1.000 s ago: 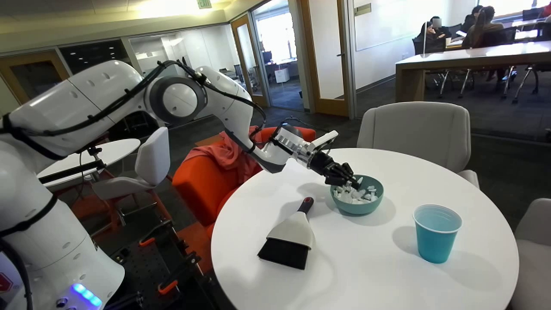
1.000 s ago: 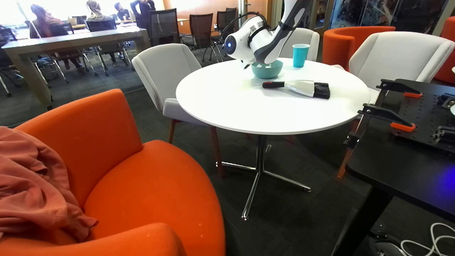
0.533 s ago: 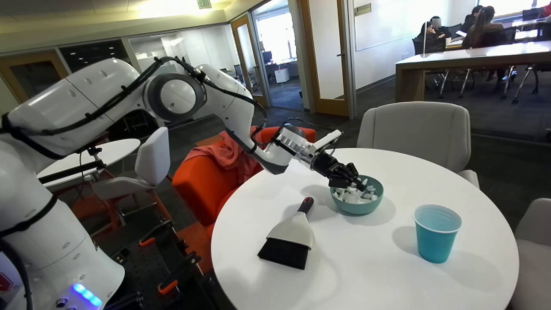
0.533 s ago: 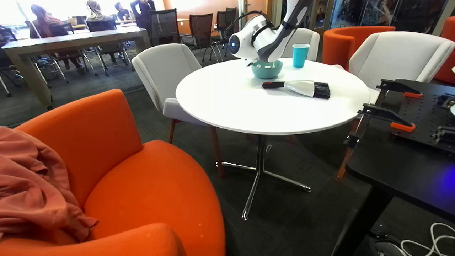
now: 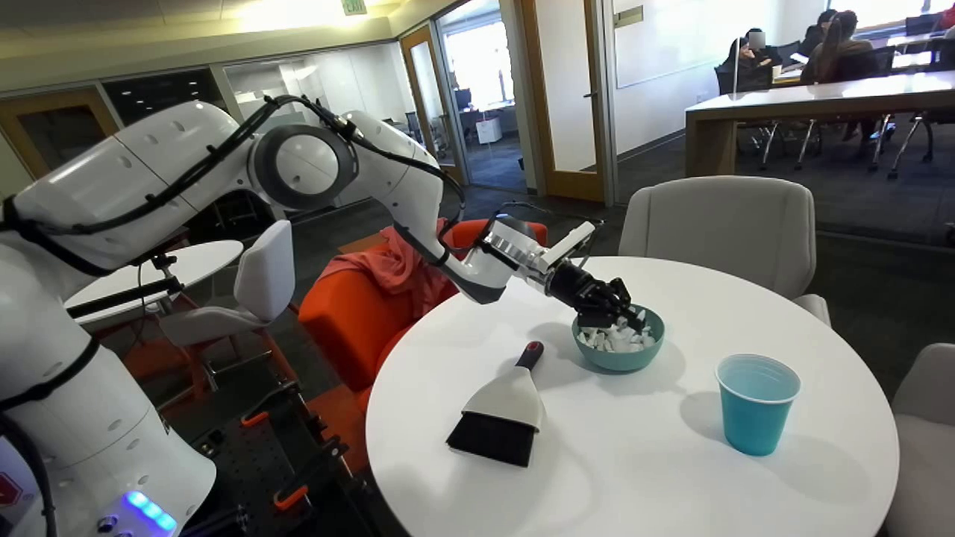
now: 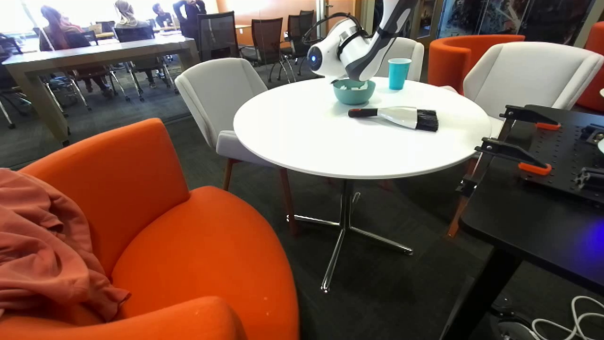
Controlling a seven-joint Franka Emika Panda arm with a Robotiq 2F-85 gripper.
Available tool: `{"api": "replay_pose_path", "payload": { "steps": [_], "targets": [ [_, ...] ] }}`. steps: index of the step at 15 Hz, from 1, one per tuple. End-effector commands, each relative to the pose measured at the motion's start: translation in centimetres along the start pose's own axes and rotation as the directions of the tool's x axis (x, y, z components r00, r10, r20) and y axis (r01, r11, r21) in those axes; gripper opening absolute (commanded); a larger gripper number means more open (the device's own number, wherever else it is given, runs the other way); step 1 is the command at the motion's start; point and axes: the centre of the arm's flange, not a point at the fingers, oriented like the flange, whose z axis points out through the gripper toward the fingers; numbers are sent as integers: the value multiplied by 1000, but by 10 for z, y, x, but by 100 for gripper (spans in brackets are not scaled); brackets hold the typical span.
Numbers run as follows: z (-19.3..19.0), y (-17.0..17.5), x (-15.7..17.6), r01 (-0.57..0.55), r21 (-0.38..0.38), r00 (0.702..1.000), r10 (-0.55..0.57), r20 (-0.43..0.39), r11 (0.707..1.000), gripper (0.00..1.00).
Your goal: Pour the contents of the cup into the bowl then use the spoon to mix them
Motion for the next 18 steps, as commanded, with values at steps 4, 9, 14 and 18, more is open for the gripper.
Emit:
{"api": "replay_pose_path", "payload": {
  "steps": [4, 9, 14, 18],
  "targets": [
    [-3, 12, -3, -120, -11, 991, 120, 67, 993, 4],
    [-2, 25, -2, -157, -9, 980, 157, 125, 987, 4],
    [5, 41, -1, -178, 5, 970, 174, 172, 984, 4],
    [1, 50, 6, -153, 11, 981, 150, 124, 988, 4]
  ]
}}
